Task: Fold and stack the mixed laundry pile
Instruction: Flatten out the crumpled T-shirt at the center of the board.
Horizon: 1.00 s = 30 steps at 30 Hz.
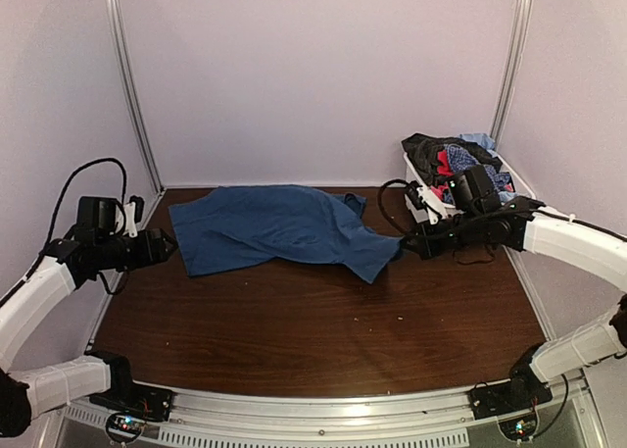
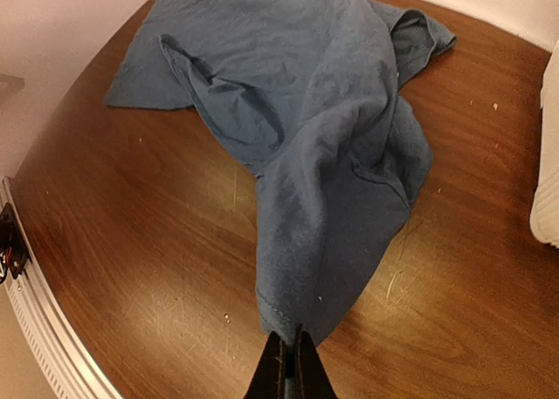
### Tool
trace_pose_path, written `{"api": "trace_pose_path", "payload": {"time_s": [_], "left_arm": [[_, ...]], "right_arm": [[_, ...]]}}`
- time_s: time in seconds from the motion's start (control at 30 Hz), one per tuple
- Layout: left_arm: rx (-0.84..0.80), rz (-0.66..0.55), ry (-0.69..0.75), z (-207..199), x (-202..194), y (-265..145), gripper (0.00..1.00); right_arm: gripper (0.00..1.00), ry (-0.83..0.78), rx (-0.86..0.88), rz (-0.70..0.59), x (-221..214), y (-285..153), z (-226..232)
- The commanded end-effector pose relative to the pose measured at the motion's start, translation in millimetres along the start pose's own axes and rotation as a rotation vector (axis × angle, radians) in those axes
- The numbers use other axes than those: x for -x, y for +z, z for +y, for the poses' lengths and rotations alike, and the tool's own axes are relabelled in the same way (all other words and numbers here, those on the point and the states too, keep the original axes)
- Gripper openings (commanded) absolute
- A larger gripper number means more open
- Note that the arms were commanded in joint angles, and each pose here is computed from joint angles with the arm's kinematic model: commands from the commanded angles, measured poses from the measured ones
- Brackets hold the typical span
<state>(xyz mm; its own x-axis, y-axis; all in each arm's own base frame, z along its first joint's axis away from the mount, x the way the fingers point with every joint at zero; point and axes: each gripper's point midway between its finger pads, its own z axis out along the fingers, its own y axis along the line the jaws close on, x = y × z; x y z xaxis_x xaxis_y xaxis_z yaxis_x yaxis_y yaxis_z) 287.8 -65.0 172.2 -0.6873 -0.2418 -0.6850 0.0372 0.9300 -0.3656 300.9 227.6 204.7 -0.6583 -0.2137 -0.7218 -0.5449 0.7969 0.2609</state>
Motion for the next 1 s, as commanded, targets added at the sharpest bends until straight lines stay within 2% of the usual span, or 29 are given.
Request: {"api": "trace_pose_path", "payload": {"time_s": [0.0, 0.2, 0.27, 0.4, 0.5, 0.6, 0.77, 0.87, 0.97], "left_arm": [[-0.008, -0.004, -0.024, -2.4, 2.7, 1.0, 0.78], [0.106, 0.148, 0.003, 10.7, -28.3, 24.7, 0.69], [0.122, 0.146, -0.005, 11.4, -20.8, 32.5, 0.68], [0.100, 0.049, 0.070, -0.5, 25.7, 54.9, 0.67], [0.146, 0.061, 0.125, 2.7, 52.7, 87.6, 0.67], [0.138, 0.116, 0.152, 1.4, 67.8, 127.0, 0.60], [0.076, 0.182, 0.131, -2.2, 66.0, 168.5, 0.56], [0.056, 0.213, 0.134, -0.8, 58.5, 187.2, 0.56], [0.057, 0.225, 0.128, 3.1, 53.5, 201.3, 0.56]], "right_arm": [[0.00, 0.031, 0.055, -0.009, -0.4, 8.7, 7.2], [0.00, 0.034, -0.096, -0.051, 25.7, 0.4, -19.5], [0.00, 0.045, -0.122, -0.073, 33.9, -7.3, -29.6], [0.00, 0.062, -0.142, -0.075, 32.8, -16.3, -40.5], [0.00, 0.074, -0.145, -0.038, 16.4, -13.3, -43.8], [0.00, 0.088, -0.141, 0.014, -4.7, -11.3, -44.9], [0.00, 0.139, -0.119, 0.114, -63.1, -9.6, -44.3], [0.00, 0.134, -0.113, 0.141, -72.8, -6.8, -32.7], [0.00, 0.177, -0.069, 0.238, -94.1, 8.2, -26.1]]}}
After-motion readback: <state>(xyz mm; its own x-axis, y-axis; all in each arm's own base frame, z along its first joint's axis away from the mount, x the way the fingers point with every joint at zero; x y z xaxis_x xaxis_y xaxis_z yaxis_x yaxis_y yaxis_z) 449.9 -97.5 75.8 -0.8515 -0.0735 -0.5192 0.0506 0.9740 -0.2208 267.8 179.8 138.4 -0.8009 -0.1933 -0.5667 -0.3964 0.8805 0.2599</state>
